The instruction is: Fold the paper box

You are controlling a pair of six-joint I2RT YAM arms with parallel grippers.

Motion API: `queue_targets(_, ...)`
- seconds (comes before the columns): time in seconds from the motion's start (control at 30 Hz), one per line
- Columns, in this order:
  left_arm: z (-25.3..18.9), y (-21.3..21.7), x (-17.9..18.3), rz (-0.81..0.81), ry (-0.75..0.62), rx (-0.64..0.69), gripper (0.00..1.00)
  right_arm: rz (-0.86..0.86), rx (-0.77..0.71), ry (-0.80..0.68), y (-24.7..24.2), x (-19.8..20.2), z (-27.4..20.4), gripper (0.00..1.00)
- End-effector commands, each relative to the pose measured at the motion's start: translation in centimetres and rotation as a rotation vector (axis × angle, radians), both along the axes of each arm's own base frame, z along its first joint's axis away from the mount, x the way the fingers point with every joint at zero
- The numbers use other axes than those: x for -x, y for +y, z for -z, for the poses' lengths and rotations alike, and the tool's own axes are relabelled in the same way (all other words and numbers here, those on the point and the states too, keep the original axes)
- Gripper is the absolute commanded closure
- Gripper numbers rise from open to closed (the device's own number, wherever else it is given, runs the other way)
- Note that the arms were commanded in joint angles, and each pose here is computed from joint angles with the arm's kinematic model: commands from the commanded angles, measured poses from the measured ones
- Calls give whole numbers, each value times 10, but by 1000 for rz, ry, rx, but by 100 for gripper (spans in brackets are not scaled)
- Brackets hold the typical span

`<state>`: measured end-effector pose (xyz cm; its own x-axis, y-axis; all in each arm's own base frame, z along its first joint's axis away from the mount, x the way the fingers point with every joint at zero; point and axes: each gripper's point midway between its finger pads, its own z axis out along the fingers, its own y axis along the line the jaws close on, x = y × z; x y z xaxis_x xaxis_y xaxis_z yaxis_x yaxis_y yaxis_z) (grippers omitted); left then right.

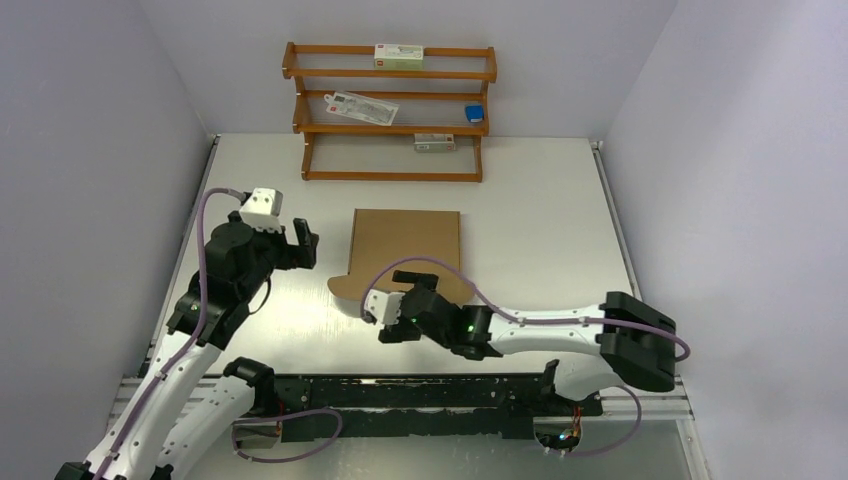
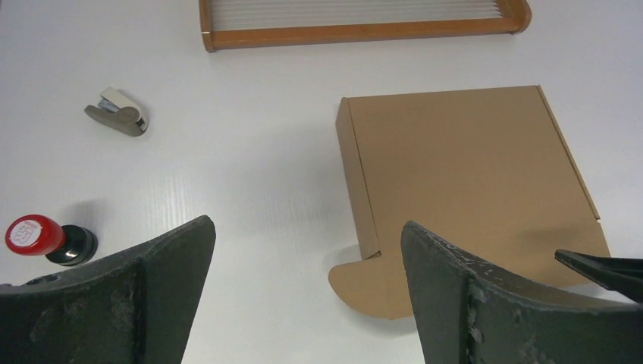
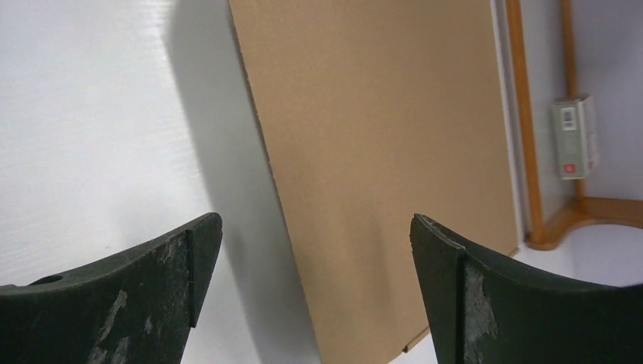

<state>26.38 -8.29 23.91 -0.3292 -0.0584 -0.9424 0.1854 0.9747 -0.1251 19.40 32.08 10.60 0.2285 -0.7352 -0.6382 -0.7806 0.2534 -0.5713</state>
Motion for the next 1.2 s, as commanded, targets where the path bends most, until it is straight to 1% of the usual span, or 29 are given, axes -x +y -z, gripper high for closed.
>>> queue_targets(0.0, -1, 11, -2, -30, -9, -16, 4, 43, 107, -195, -1, -16, -1, 1)
queue_targets(0.2, 0, 13, -3, -36, -2, -10, 5, 79, 203, -314, -1, -30, 18, 3)
queue_targets(0.27, 1, 11, -3, -25, 0, -8, 5, 69, 230, -333, 1, -32, 23, 4)
queue_targets(0.33, 1, 11, -3, -21, 1, -6, 5, 62, 258, -335, 4, -33, 32, 8)
queue_targets(0.4, 2, 11, -3, -21, 2, -7, 5, 74, 274, -361, 2, -36, 38, 15)
queue_targets(0.67, 2, 10, -2, -13, 0, -5, 8, 120, 309, -431, -1, -45, 33, 58)
queue_targets(0.7, 1, 10, -2, -14, -2, -4, 8, 121, 310, -431, -2, -45, 30, 64)
queue_targets(0.93, -2, 13, -1, -29, -13, 0, 10, 114, 277, -389, -3, -40, 7, 93)
queue_targets(1.03, -6, 13, -1, -28, -25, 5, 10, 99, 259, -355, -1, -36, -3, 100)
queue_targets(1.17, -18, 11, -2, -27, -44, 19, 11, 68, 244, -294, 3, -29, -15, 100)
